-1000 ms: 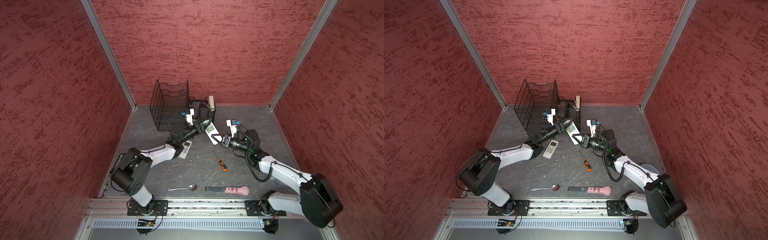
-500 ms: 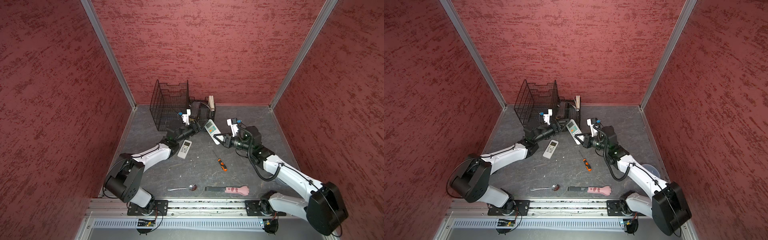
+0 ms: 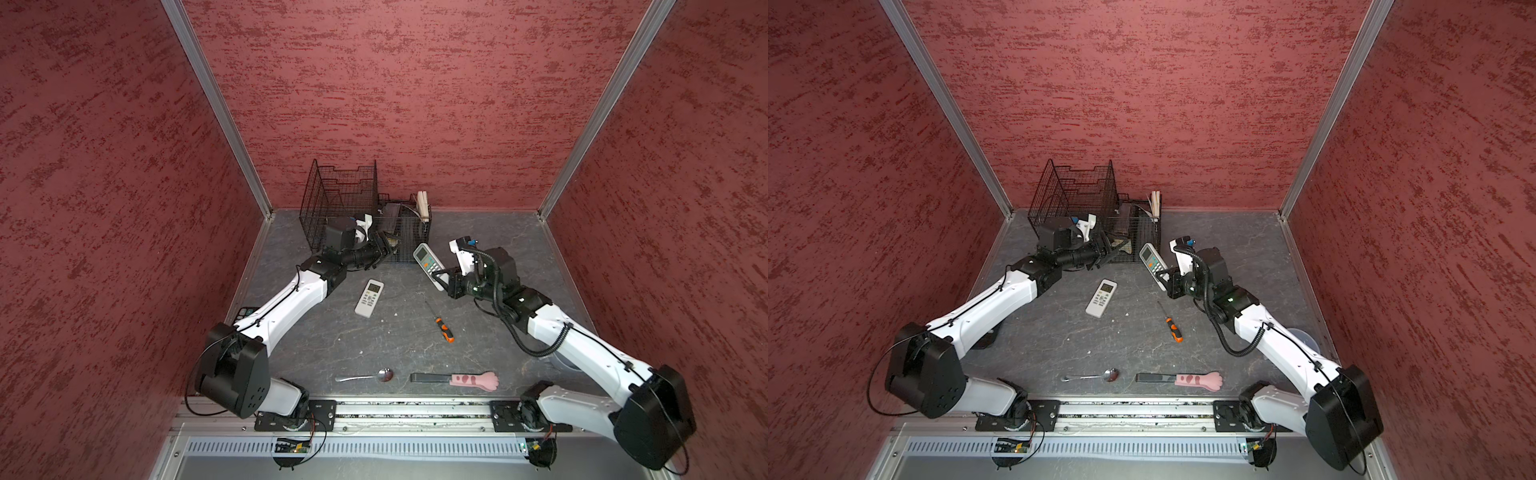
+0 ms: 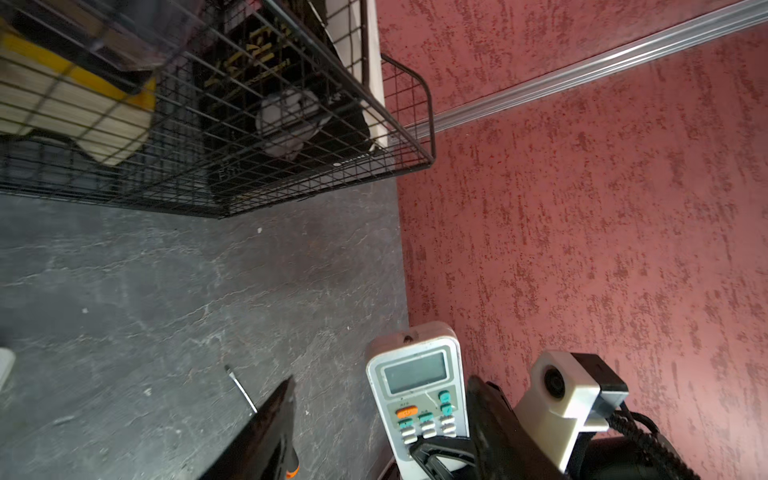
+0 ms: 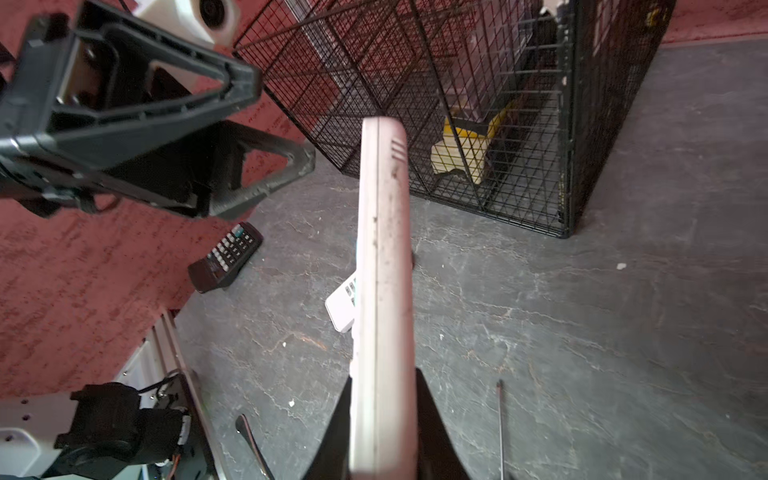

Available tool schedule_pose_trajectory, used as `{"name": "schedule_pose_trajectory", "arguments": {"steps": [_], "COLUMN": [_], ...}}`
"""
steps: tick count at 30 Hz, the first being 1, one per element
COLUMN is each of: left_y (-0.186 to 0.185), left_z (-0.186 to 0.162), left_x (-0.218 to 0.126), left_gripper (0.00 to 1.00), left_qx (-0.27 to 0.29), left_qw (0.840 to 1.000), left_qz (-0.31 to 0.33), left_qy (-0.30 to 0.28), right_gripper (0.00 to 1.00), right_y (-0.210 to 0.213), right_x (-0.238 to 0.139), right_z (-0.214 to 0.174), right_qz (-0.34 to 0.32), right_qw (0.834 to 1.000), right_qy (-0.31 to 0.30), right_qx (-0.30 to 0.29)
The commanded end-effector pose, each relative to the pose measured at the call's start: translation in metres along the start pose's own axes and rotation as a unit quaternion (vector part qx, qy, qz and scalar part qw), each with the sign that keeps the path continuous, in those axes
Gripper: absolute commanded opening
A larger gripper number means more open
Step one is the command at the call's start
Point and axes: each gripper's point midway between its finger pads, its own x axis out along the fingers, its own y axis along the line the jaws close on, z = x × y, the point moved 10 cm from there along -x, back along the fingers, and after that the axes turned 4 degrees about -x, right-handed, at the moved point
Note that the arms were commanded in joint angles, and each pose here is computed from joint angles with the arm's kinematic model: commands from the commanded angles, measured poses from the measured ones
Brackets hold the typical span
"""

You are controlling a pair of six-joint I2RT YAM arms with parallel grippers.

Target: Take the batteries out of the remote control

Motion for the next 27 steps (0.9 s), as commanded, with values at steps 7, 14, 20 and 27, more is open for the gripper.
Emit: {"name": "schedule_pose_trajectory", "arguments": {"steps": [7,14,20,27], "left_y": [-0.005,-0.014,-0.011,-0.003], "left_z": [-0.003,-0.005,-0.019,-0.029], "left_x": [-0.012,-0.002,0.009,0.023], "left_gripper": [0.64,0.64,0.63,0.56], "left_qx": [-0.063,-0.090,-0.096,-0.091], "left_qw": [0.981,0.965,0.953,0.940], "left_qz": [0.148,0.187,0.217,0.256], "left_qy": [0.110,0.158,0.188,0.208], "right_gripper": [0.00,0.00,0.00,0.00], "right_y": [0.037,0.059,0.068,0.075], "right_x": [0.003,0.019,0.026,0.032], "right_z": [0.007,-0.004,-0.007,-0.004], "right_qz": [-0.061,-0.104,-0.110,-0.121], "right_qw": [0.985,0.964,0.959,0.954], "right_qy": [0.019,0.062,0.063,0.059], "right_qx": [-0.159,-0.236,-0.252,-0.268]}}
